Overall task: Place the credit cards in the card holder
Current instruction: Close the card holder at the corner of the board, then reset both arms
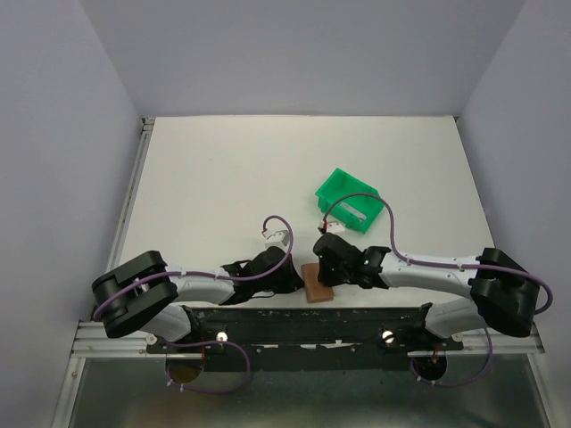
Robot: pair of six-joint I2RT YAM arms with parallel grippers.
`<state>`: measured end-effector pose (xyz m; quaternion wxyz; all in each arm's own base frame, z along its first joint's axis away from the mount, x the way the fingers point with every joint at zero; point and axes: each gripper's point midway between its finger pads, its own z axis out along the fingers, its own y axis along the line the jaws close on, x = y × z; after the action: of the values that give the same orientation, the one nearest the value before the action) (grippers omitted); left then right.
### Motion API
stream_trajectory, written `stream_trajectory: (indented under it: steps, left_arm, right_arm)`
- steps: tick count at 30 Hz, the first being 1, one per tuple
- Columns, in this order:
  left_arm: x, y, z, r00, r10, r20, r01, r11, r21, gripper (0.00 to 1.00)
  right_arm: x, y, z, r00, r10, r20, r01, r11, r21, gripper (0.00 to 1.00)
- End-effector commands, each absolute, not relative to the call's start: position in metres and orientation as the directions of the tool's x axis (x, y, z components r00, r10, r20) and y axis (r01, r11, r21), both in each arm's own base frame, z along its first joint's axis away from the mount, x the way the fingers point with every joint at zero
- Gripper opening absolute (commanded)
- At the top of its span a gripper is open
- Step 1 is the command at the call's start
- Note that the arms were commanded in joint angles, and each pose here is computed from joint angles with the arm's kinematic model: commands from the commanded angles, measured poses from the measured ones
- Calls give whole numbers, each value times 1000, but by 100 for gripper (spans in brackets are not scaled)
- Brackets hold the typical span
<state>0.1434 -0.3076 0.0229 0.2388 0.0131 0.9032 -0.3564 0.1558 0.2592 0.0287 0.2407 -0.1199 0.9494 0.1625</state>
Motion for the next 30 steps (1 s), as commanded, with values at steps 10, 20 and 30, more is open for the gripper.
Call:
stream_trajectory:
  steps: [10,20,30]
  left_arm:
    - [136,-307,13,-901,-109,-420,197,759,-621,0]
    - [144,-303,32,-880,-121,-460,207,773,-599,0]
    - [154,-259,71,-811,-169,-560,183,836,-517,12]
  right_arm:
    - [136,235,20,-861,-169,-480,-294,935,198,17]
    - [177,257,137,-662,36,-749,-355,865,355,39]
    - [144,216,123,-732,-12,-681,-335,877,345,65]
